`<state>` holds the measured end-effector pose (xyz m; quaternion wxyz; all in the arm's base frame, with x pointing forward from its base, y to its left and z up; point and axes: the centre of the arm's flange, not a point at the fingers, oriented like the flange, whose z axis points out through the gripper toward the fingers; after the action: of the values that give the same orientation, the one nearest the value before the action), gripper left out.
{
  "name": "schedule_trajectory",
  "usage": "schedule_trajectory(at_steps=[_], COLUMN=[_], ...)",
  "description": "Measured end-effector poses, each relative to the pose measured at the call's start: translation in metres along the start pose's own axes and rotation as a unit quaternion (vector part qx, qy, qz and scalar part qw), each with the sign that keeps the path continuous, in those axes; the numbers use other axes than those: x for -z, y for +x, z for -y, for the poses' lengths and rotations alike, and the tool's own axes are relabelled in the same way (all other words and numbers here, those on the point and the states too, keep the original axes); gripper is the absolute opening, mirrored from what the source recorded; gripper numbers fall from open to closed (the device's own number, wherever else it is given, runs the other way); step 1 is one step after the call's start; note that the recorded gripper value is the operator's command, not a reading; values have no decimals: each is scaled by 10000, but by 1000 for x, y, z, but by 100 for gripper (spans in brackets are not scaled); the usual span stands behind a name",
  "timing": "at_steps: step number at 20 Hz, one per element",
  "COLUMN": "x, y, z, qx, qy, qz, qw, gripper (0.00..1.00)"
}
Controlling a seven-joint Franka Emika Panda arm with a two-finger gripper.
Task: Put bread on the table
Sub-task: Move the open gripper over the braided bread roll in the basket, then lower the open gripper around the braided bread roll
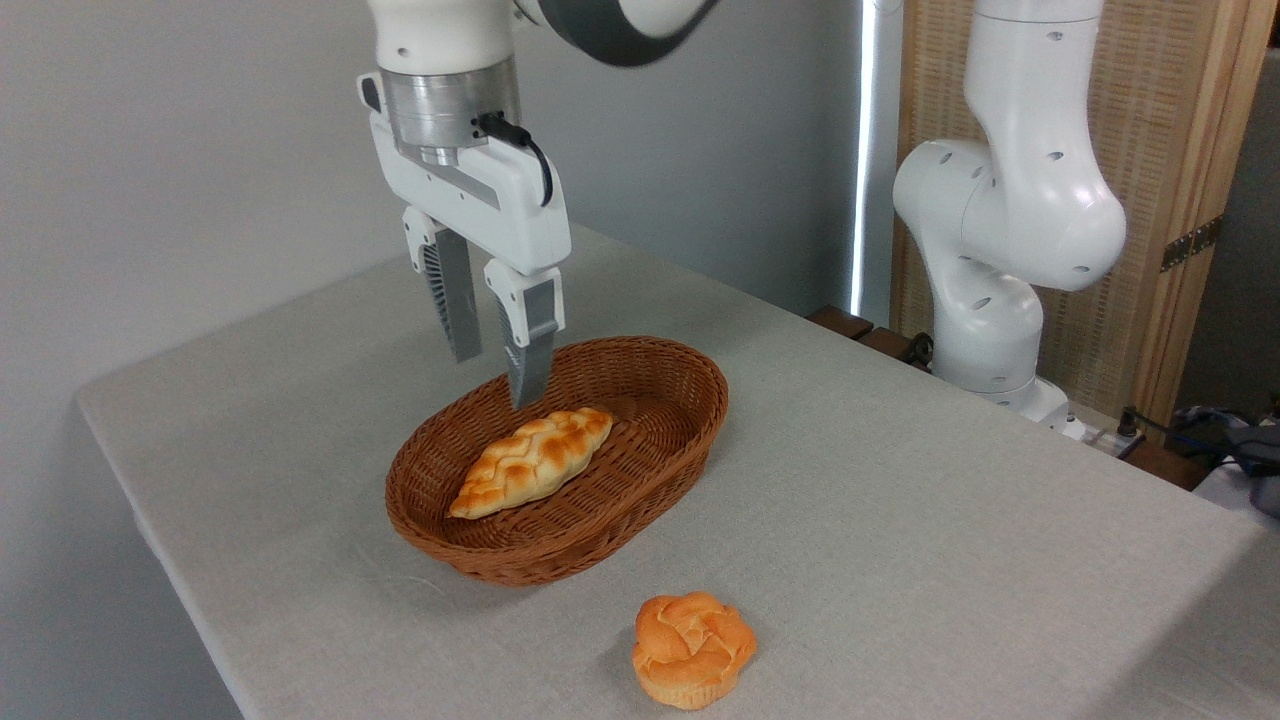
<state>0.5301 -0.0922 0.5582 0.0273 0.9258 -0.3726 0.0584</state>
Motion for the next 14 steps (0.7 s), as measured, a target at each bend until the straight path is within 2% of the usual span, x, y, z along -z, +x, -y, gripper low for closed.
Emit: schedule_trajectory(at_steps=[2,3,8,14], x=[-11,-17,-56,-75], y=[-12,-19,-43,-50], z=[-16,-24,-59,-63], qx=[52,60,-78,-73], qy=[11,9,2,-14], qz=[-365,-439,-657,-685], qw=[9993,9990,9978,9976], gripper=[100,100,100,100])
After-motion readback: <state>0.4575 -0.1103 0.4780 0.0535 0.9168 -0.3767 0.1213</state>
